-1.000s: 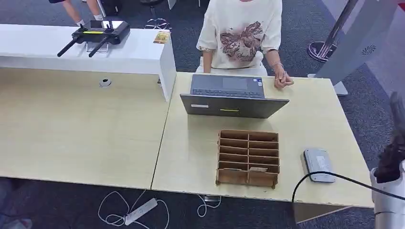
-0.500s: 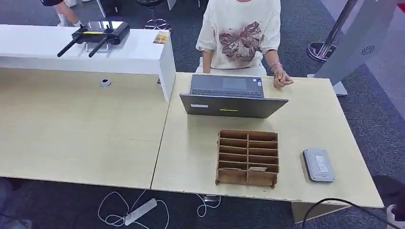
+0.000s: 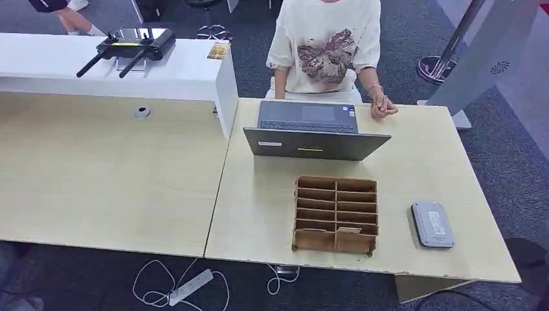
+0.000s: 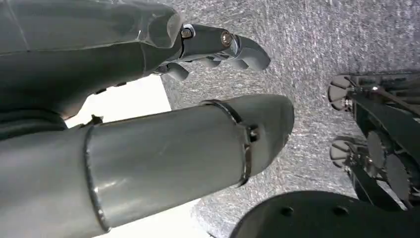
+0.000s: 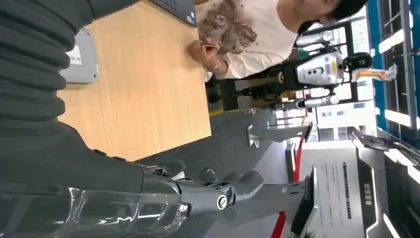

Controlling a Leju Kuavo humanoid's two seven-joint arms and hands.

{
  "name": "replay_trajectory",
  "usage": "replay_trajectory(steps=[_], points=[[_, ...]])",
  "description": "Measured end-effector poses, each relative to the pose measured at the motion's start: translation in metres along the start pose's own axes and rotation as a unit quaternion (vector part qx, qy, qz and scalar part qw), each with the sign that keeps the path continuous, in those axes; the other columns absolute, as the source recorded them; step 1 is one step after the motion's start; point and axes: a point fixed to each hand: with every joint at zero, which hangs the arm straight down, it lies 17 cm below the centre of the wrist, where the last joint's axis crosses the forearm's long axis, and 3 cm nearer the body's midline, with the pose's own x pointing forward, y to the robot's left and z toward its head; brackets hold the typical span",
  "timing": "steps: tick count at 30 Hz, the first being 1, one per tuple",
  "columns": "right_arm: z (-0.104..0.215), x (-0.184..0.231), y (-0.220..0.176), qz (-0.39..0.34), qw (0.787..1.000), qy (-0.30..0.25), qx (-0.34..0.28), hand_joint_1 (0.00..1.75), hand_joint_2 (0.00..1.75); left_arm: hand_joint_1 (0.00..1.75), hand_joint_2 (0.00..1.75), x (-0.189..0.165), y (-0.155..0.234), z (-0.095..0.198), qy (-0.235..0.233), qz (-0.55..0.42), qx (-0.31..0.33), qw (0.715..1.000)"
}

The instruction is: Pass the card to the sensor for recognition and then transmit it.

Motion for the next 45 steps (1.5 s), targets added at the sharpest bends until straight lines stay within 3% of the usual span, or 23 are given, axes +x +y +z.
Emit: replay_trajectory(steps=[8,17,28,35,40,45], points=[[0.069,-0.020,0.075,0.026,1.000,-0.003,-0.007,0.00,1.75,0.00,0.00,0.001,-0.009,-0.002,-0.005,0.011,0.000,1.000],[0.083,0.001,0.096,-0.014,0.999,-0.022,-0.022,0.00,1.75,0.00,0.00,0.001,-0.011,-0.002,-0.004,0.008,-0.001,1.000],[0.091,0.024,0.122,0.108,0.990,-0.066,-0.058,0.00,1.75,0.00,0.00,0.004,-0.012,-0.004,-0.004,0.008,0.002,1.000],[0.092,0.028,0.143,0.204,0.974,-0.078,-0.066,0.00,1.75,0.00,0.00,0.004,-0.014,-0.004,-0.003,0.013,0.002,1.000],[0.092,0.022,0.157,0.243,0.966,-0.066,-0.054,0.00,1.75,0.00,0.00,0.005,-0.017,-0.005,-0.004,0.017,0.000,1.000],[0.093,0.000,0.183,0.303,0.953,-0.027,0.000,0.00,1.75,0.00,0.00,0.006,-0.018,-0.005,-0.003,0.018,-0.001,1.000]])
